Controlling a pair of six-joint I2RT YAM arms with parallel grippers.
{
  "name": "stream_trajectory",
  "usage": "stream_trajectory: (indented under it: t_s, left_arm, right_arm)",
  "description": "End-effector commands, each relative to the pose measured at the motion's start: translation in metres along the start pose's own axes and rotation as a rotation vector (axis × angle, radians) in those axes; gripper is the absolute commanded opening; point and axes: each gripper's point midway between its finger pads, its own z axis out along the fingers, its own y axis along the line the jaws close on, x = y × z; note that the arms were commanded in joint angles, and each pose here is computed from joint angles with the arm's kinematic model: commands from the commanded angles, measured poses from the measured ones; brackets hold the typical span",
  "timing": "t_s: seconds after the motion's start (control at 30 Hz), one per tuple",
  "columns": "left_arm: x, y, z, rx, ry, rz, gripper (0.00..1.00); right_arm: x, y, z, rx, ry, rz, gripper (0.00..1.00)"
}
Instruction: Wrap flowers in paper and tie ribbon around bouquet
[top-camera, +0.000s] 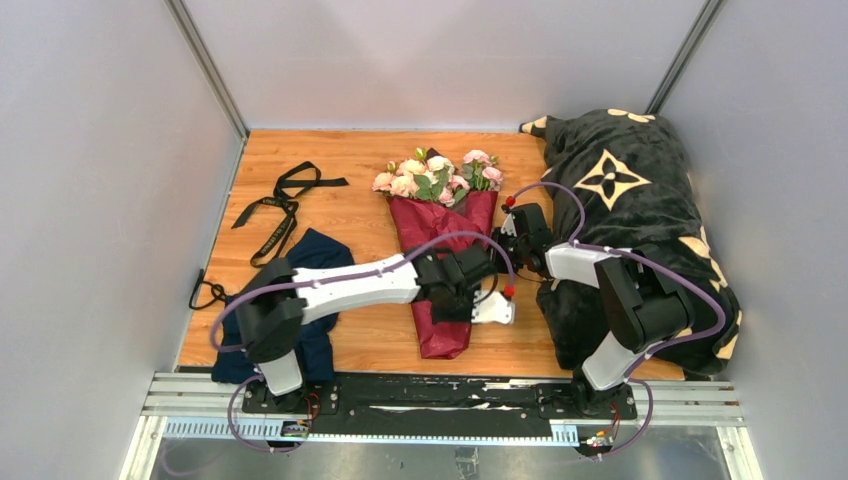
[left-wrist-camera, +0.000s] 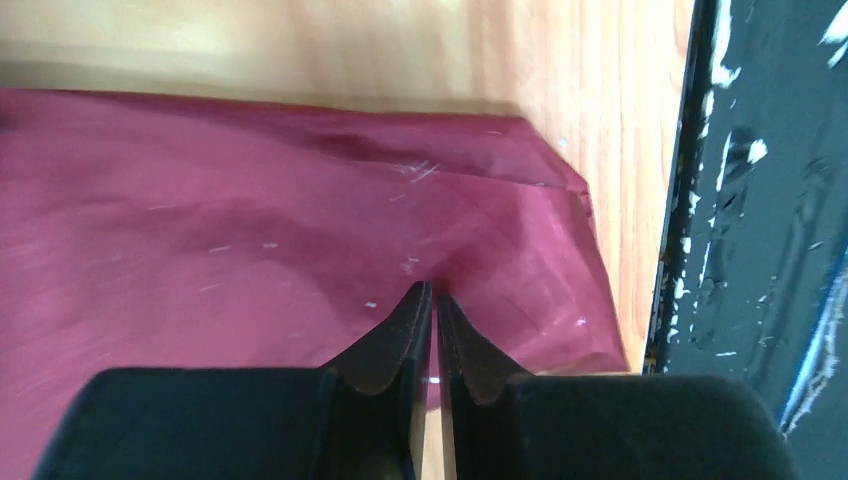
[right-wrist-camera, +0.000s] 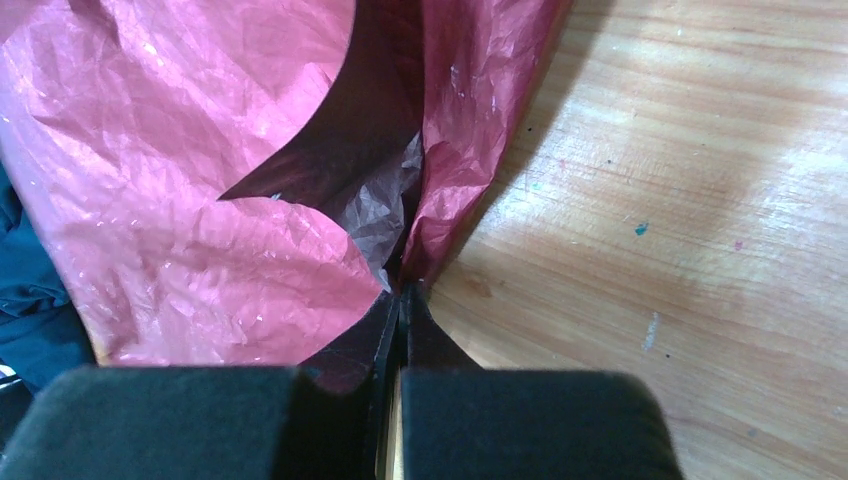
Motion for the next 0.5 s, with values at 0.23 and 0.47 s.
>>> stream_trajectory:
  t_s: [0.23,0.47]
  left_arm:
    - [0.068,-0.06,0.081,0.112,0.192,0.161,0.17]
    - [0.081,-0.063,0.083,0.116,0.223,0.179,0.17]
  right_arm:
    - [-0.023,0.001,-0.038,0.101,-0.031,-0.117,0.3]
    - [-0.052,0.025,-0.098,0.116,-0.139,-0.287,0.52]
